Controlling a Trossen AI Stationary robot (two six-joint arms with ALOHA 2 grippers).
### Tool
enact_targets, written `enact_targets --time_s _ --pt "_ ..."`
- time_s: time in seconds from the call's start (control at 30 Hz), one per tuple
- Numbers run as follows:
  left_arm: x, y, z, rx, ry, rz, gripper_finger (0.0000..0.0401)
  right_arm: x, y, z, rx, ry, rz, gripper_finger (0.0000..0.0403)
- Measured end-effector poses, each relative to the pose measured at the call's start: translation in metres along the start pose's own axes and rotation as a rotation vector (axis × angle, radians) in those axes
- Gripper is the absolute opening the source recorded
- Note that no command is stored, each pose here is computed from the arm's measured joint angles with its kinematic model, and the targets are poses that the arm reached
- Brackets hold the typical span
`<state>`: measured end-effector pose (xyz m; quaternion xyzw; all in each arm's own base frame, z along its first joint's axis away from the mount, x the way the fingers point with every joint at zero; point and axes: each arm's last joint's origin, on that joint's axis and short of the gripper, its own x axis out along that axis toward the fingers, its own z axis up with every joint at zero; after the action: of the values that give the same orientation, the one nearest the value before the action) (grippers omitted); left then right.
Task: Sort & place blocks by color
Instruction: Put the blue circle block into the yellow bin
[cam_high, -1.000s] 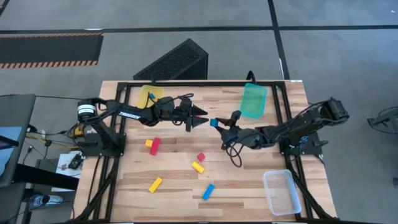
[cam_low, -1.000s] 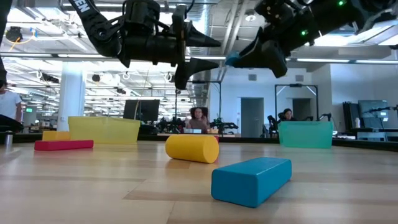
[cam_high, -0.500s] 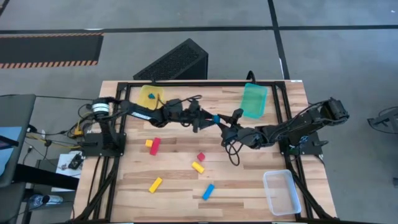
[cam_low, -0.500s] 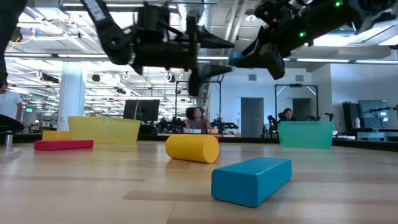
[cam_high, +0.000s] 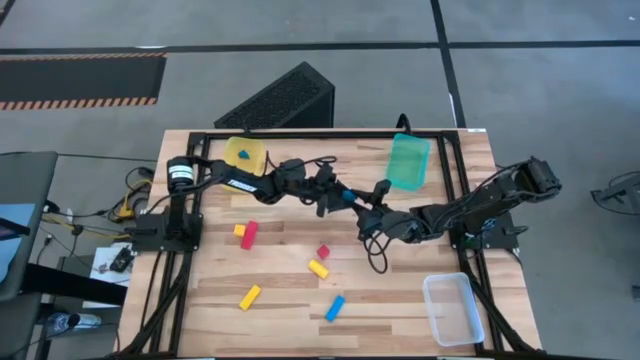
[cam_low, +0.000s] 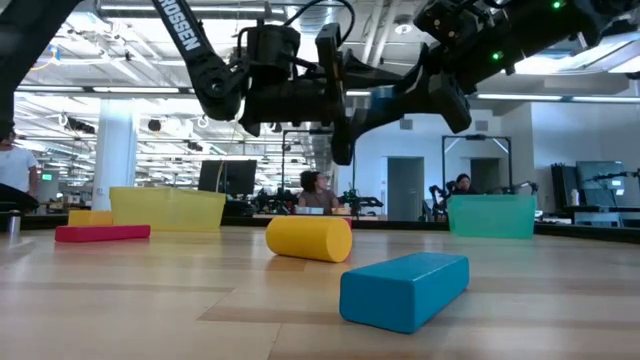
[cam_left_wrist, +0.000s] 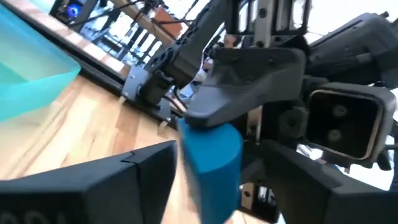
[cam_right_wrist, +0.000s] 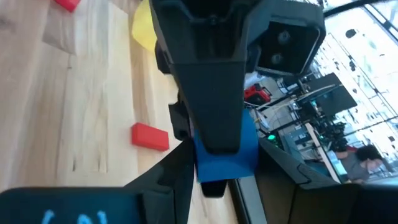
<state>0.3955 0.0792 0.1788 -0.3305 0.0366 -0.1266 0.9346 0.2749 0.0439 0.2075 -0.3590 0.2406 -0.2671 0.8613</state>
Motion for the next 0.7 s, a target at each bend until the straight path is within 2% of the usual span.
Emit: enact_targets --time_s 0.27,0.33,0.57,0.7 --pt "-0.0015 0.0036 -0.0001 0.037 0.014 0.018 0.0083 -0.0051 0.0048 0.0002 -0.011 0.002 0.017 0.0158" --pt "-0.0015 0.0042 -0.0009 0.06 0.022 0.022 0.0061 -0.0062 0.0061 -0.0001 -0.014 0.005 0.024 0.0159" --pt "-0.0015 0.0056 -0.0024 0.1 0.033 0.041 0.006 -0.0061 0.0068 -0.0011 0.006 0.01 0.031 0.0161" --pt "-0.0026 0.0079 -0.0021 0.121 0.044 0.049 0.006 -0.0061 0.0074 -0.0021 0.056 0.018 0.036 0.0179"
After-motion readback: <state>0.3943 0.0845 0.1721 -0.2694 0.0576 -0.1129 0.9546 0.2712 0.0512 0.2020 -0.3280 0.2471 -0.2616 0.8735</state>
